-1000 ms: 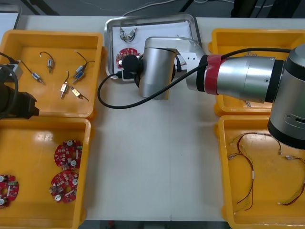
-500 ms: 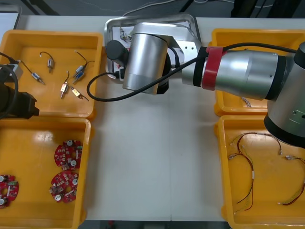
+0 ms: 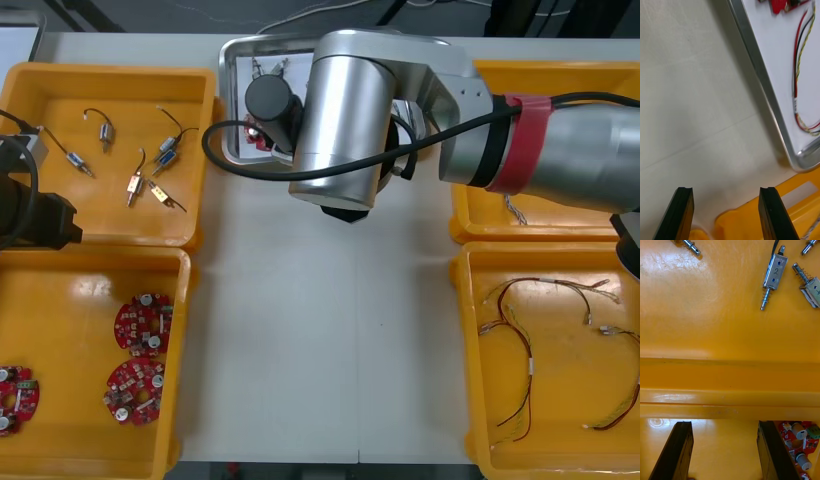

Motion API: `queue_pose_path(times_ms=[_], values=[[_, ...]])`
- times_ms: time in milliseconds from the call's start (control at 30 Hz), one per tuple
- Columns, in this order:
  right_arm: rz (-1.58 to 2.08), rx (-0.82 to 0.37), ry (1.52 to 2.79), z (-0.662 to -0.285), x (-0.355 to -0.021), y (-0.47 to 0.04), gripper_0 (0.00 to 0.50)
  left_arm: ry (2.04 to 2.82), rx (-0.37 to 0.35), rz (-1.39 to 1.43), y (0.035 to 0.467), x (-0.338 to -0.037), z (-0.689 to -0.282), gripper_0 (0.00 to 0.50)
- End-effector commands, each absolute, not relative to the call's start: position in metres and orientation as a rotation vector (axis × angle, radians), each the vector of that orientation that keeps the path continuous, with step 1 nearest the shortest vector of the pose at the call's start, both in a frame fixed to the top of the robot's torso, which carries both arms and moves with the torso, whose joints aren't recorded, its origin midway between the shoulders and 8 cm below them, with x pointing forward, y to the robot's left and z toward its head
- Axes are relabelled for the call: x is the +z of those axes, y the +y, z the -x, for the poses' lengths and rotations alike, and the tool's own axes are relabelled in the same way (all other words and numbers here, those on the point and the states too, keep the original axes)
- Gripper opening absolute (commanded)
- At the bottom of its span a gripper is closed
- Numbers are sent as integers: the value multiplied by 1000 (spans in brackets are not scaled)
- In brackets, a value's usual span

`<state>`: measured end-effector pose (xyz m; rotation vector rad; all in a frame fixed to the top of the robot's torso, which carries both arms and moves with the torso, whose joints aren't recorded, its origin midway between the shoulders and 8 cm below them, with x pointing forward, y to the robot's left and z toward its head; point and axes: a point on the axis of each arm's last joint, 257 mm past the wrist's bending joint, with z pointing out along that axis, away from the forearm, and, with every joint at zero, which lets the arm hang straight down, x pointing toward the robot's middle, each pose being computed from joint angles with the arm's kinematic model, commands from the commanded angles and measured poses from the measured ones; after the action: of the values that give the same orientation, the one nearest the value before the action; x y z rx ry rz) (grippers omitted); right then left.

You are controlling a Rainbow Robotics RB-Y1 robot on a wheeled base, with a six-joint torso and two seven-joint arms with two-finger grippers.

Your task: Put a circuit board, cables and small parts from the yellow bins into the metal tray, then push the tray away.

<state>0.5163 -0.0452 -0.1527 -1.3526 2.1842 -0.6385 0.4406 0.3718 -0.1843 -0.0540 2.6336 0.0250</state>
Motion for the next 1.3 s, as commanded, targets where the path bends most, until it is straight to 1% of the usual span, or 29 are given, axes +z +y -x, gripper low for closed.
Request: queue_pose_path(times_ms=[33, 67, 200, 433, 667, 833, 1300], values=[[1111, -465, 2349, -504, -144, -70, 500, 2617, 73, -106, 376, -183, -440, 500], [1071, -430, 2379, -500, -144, -74, 500, 2617, 73, -106, 376, -183, -440, 500], [941, -363, 2451, -491, -140, -91, 500, 2617, 73, -106, 376, -183, -440, 500], [691, -324, 2557, -471, -124, -136, 500, 2617, 73, -106, 376, -183, -440, 500], [477, -298, 2649, -447, -119, -184, 500, 2617, 73, -106, 376, -183, -440, 500], [388, -303, 2679, -433, -116, -216, 500, 2617, 73, -106, 376, -183, -440, 500], [170, -129, 2716, -391, -120, -281, 500, 2617, 73, -106, 376, -183, -440, 500]])
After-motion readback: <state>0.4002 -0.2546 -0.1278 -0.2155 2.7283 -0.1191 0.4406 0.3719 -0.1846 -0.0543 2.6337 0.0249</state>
